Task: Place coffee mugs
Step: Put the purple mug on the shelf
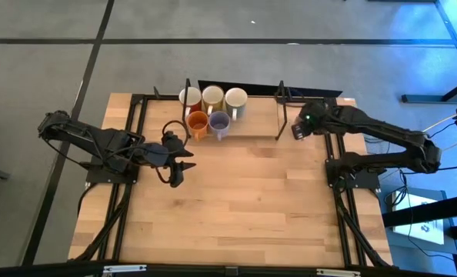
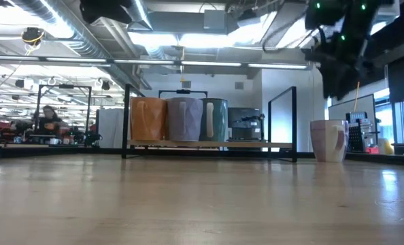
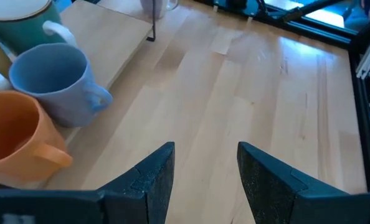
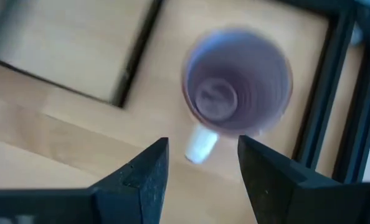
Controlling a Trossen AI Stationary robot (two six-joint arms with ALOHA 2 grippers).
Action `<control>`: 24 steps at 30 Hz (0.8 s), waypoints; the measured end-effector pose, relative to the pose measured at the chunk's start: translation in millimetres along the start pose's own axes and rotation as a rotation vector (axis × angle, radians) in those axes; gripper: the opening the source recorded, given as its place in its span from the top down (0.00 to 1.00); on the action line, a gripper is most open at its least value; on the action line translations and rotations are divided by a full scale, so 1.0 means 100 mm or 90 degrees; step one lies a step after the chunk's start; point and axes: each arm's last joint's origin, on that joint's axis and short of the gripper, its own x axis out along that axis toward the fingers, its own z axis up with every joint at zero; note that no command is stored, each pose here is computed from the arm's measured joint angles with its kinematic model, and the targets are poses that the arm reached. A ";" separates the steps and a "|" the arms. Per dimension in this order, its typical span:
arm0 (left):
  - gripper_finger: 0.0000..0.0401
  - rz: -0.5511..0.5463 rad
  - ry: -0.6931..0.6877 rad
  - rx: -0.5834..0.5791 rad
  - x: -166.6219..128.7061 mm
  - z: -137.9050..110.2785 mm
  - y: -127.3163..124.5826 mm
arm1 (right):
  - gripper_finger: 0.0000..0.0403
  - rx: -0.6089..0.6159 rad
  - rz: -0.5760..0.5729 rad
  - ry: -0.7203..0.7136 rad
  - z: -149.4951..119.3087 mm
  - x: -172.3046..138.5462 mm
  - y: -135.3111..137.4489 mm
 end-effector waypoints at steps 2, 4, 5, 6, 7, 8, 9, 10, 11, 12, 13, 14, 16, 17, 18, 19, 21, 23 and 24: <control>0.58 0.004 -0.003 -0.014 0.00 0.00 0.00 | 0.55 0.017 -0.018 0.022 -0.09 0.11 -0.03; 0.58 0.005 -0.003 -0.023 0.00 0.00 0.00 | 0.55 0.040 -0.030 0.041 -0.17 0.19 -0.06; 0.58 0.005 -0.003 -0.024 0.00 0.00 0.00 | 0.55 0.050 -0.033 0.044 -0.20 0.22 -0.07; 0.58 0.005 -0.003 -0.028 0.00 0.00 0.00 | 0.55 0.054 -0.034 0.044 -0.22 0.25 -0.08; 0.58 0.005 -0.003 -0.028 0.00 0.00 0.00 | 0.55 0.061 -0.035 0.042 -0.25 0.28 -0.09; 0.58 0.005 -0.003 -0.029 0.00 0.00 0.00 | 0.55 0.070 -0.040 0.040 -0.27 0.31 -0.10; 0.58 0.005 -0.003 -0.030 0.00 0.00 0.00 | 0.55 0.079 -0.042 0.037 -0.29 0.35 -0.10; 0.58 0.005 -0.003 -0.030 0.00 0.00 0.00 | 0.55 0.088 -0.040 0.029 -0.30 0.38 -0.10; 0.58 0.007 -0.004 -0.030 0.00 0.00 0.00 | 0.55 0.095 -0.036 0.019 -0.30 0.41 -0.09; 0.58 0.008 -0.005 -0.030 0.00 0.00 0.00 | 0.55 0.102 -0.031 0.012 -0.31 0.45 -0.09; 0.58 0.009 -0.006 -0.030 0.00 0.00 0.00 | 0.55 0.110 -0.029 0.010 -0.33 0.48 -0.09; 0.58 0.010 -0.006 -0.030 0.00 0.00 0.00 | 0.55 0.116 -0.028 0.009 -0.35 0.52 -0.09; 0.58 0.010 -0.006 -0.030 0.00 0.00 0.00 | 0.55 0.130 -0.028 0.004 -0.38 0.58 -0.09; 0.58 0.010 -0.006 -0.030 0.00 0.00 0.00 | 0.55 0.136 -0.031 0.000 -0.39 0.61 -0.10; 0.58 0.010 -0.006 -0.031 0.00 0.00 0.00 | 0.55 0.145 -0.035 -0.008 -0.40 0.63 -0.10; 0.58 0.010 -0.006 -0.033 0.00 0.00 0.00 | 0.55 0.150 -0.037 -0.016 -0.40 0.64 -0.10; 0.58 0.010 -0.006 -0.035 0.00 0.00 0.00 | 0.55 0.158 -0.031 -0.031 -0.40 0.67 -0.10; 0.58 0.010 -0.006 -0.035 0.00 0.00 0.00 | 0.56 0.165 -0.025 -0.040 -0.40 0.68 -0.09; 0.58 0.010 -0.006 -0.035 0.00 0.00 0.00 | 0.58 0.171 -0.023 -0.043 -0.40 0.69 -0.09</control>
